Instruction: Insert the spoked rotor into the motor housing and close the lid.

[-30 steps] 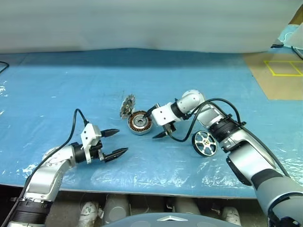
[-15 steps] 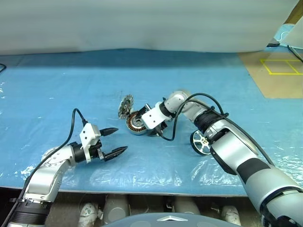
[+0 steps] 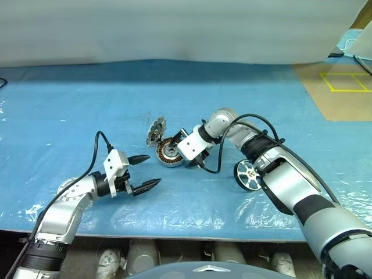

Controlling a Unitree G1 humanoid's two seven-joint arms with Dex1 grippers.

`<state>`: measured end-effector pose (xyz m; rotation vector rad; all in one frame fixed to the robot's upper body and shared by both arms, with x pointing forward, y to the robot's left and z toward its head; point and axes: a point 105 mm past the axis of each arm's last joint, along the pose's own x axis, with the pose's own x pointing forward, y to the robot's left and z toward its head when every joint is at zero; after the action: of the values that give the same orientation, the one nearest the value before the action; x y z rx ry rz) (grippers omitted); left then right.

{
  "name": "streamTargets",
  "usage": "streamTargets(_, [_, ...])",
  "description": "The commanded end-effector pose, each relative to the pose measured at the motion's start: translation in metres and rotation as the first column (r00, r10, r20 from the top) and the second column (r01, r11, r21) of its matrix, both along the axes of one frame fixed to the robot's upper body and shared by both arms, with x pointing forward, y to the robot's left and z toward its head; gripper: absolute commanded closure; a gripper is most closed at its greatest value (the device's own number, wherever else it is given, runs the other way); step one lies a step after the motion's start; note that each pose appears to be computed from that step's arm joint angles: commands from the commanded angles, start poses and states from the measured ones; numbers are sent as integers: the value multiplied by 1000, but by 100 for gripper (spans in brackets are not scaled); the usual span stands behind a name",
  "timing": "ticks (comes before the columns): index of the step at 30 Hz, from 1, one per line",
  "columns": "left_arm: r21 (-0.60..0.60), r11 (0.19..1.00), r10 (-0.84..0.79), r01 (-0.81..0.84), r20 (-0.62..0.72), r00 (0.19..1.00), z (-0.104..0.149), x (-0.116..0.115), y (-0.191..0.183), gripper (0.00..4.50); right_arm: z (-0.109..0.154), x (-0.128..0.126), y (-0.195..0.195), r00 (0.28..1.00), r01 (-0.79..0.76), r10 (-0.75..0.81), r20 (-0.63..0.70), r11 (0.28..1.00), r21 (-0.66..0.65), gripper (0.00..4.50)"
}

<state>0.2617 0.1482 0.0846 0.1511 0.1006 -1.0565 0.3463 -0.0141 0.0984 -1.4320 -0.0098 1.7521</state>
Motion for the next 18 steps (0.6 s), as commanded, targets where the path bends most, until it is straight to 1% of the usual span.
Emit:
streamTargets(1, [-2,1000,-11,11,36,999,8,1,-2,3,7,-3,1,1000,-21,20,13,999,35,0])
streamTargets(5, [0,1000,-16,16,28,999,6,-2,-4,3,18,-5,9,1000,-20,19,8,995,101,0])
streamTargets(11, [3,1000,-23,23,20,1000,4,-3,-6,3,23,-11,12,999,-42,42,2,992,115,0])
streamTargets(13, [7,1000,-24,24,20,1000,3,-2,-5,3,21,-11,11,999,-39,39,-1,993,108,0])
streamTargets(18, [5,1000,-23,23,23,999,2,-1,-4,3,4,-10,2,1000,-22,22,-6,999,49,0])
